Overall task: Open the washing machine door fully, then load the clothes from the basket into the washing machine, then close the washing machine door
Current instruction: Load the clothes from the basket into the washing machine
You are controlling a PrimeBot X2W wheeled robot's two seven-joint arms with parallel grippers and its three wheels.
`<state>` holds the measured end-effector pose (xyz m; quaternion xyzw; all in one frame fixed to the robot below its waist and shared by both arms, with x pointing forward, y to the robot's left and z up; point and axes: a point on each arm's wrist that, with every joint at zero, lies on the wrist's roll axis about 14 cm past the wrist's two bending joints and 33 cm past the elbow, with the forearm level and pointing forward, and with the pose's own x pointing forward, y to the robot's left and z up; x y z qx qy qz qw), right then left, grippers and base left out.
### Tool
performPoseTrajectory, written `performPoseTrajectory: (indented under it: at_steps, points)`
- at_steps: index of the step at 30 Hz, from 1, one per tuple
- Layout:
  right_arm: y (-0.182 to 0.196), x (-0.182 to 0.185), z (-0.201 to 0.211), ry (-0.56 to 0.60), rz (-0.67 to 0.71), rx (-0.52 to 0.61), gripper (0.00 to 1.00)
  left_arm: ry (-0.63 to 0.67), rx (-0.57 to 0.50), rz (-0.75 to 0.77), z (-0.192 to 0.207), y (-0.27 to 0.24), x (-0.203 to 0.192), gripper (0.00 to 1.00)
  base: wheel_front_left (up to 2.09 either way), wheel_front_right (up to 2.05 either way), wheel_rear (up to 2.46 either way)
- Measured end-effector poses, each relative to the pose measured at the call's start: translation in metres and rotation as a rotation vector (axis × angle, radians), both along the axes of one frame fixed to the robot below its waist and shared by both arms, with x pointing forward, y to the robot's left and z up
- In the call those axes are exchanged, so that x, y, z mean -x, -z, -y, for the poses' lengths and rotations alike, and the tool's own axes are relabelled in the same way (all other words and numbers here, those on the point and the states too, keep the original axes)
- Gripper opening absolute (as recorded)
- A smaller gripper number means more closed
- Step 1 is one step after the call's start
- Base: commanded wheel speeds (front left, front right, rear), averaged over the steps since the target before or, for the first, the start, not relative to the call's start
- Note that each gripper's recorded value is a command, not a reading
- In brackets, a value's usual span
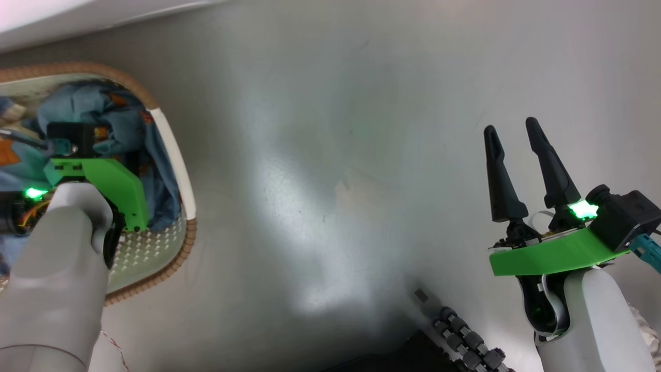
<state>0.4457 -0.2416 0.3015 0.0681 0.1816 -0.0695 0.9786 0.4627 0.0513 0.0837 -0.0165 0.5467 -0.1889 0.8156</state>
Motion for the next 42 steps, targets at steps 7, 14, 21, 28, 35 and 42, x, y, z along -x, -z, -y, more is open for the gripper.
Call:
performPoseTrajectory:
  at_steps: [7, 14, 21, 28, 35, 42]
  points:
    - [0.002, 0.002, 0.004, 0.007, -0.009, 0.009, 1.00, 0.018, -0.004, -0.007, 0.004, 0.009, 0.005, 0.00, 0.00, 0.00, 0.00]
    - [-0.014, -0.004, 0.003, 0.006, 0.035, 0.008, 1.00, 0.016, 0.003, 0.069, 0.001, -0.012, -0.005, 0.00, 0.00, 0.00, 0.00]
    - [-0.042, -0.010, -0.001, -0.003, 0.105, 0.005, 1.00, 0.000, 0.029, 0.151, -0.002, -0.044, 0.005, 0.00, 0.00, 0.00, 0.00]
    - [-0.074, -0.013, -0.010, -0.028, 0.177, 0.000, 1.00, -0.063, 0.072, 0.219, -0.003, -0.082, 0.017, 0.00, 0.00, 0.00, 0.00]
    - [-0.101, -0.011, -0.022, -0.060, 0.236, -0.007, 1.00, -0.116, 0.102, 0.301, -0.007, -0.123, 0.019, 0.00, 0.00, 0.00, 0.00]
    - [-0.125, -0.001, -0.036, -0.090, 0.282, -0.027, 1.00, -0.212, 0.156, 0.487, -0.019, -0.187, 0.007, 0.00, 0.00, 0.00, 0.00]
